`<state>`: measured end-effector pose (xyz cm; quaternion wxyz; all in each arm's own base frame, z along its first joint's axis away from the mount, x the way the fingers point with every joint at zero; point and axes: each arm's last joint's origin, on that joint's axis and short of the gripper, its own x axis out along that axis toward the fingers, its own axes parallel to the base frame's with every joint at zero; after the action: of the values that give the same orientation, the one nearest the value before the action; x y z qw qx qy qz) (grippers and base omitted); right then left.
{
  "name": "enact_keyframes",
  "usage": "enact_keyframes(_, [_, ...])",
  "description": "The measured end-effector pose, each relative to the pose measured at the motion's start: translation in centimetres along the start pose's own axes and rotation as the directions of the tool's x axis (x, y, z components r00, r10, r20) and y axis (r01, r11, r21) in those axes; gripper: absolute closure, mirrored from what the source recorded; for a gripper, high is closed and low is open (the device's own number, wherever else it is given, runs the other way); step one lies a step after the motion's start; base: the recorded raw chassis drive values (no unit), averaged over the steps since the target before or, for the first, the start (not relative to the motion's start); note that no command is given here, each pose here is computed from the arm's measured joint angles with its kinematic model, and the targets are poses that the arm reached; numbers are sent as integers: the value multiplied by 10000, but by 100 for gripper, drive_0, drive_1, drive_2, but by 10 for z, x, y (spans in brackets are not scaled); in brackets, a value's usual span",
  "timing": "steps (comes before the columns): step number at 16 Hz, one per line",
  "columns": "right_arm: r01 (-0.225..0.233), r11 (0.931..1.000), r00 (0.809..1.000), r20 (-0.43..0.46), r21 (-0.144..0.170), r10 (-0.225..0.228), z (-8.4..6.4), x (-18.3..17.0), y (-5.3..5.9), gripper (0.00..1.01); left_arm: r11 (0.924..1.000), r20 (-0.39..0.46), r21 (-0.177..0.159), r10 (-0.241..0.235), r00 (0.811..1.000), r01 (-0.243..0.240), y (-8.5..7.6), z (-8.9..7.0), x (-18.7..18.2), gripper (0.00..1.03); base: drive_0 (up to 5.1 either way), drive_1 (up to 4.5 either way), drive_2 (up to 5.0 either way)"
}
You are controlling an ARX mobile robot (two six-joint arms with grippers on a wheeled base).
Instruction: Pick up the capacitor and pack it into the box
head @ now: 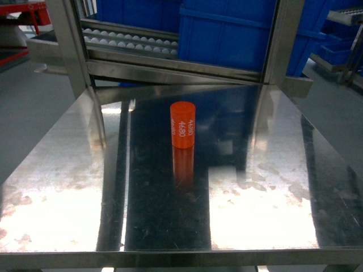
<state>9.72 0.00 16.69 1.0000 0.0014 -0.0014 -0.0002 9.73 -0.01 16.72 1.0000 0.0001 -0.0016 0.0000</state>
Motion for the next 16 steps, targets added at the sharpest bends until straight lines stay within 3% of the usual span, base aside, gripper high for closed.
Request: enact_keyframes(16, [0, 10000, 10000, 0, -4, 0, 0, 0, 0, 3, 10000, 4, -4, -4, 10000, 4, 0, 0, 0, 5, 0, 0, 0])
